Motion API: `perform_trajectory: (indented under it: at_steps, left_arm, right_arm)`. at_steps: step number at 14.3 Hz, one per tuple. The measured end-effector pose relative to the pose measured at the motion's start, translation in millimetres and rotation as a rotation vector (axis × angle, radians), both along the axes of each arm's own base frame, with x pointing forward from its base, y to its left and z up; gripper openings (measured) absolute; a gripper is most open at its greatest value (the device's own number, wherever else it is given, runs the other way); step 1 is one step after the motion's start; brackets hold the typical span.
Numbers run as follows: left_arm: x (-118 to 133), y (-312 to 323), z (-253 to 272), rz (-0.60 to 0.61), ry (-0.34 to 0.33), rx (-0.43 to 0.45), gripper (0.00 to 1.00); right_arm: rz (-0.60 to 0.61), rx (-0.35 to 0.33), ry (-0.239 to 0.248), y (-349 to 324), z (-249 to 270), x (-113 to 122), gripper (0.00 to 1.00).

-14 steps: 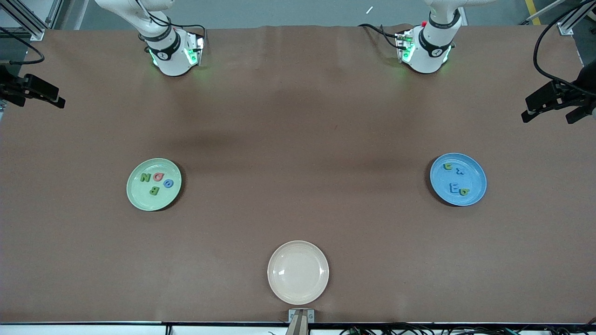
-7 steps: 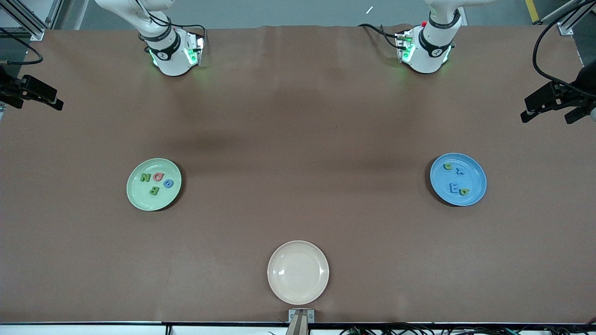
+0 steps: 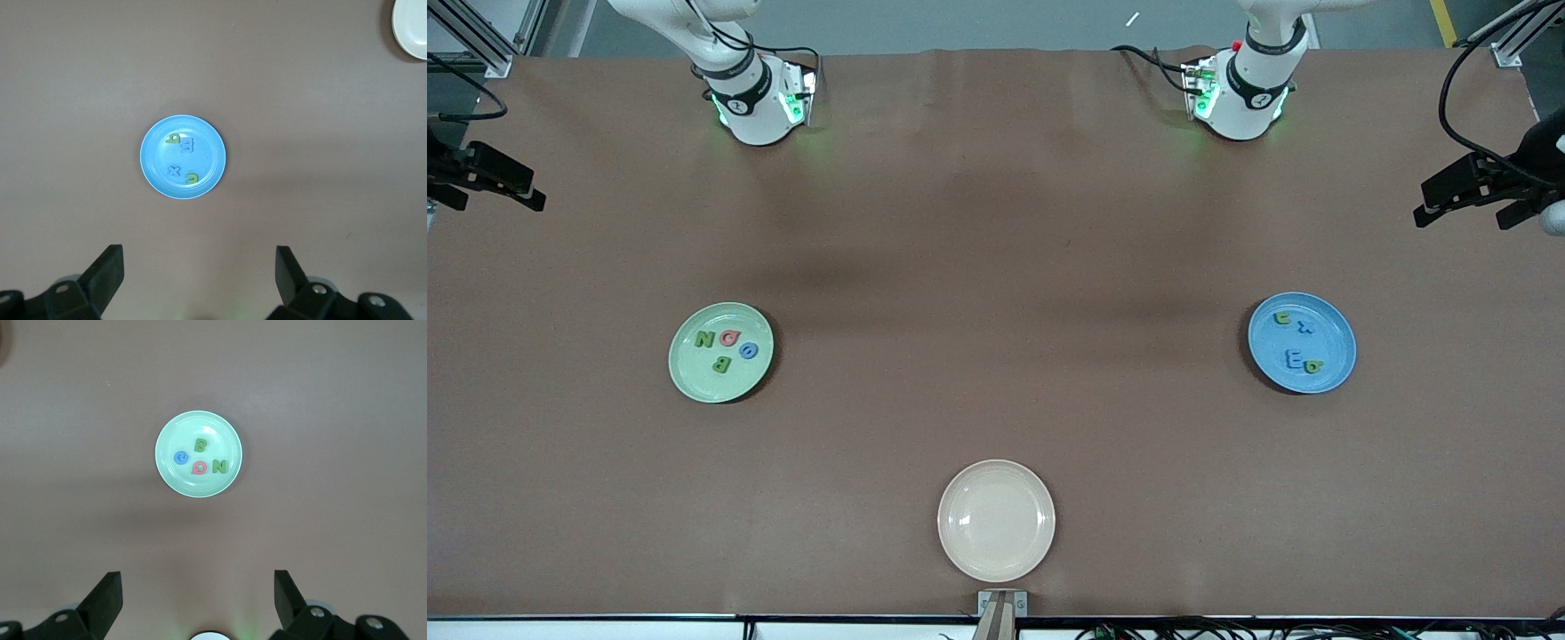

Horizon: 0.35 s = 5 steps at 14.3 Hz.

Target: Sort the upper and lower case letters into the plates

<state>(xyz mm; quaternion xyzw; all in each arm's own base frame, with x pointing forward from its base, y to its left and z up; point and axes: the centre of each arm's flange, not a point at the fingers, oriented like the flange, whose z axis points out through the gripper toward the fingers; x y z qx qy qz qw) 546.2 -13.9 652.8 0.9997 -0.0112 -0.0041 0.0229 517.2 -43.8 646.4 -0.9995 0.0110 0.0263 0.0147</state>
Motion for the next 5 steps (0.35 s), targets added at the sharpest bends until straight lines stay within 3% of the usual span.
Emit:
perform_trajectory:
  at_steps: [5]
  left_arm:
    - [-0.1, 0.0, -0.1, 0.0, 0.001, 0.0, 1.0]
  right_arm:
    - [0.009, 0.0, -0.005, 0.0, 0.4, 0.5, 1.0]
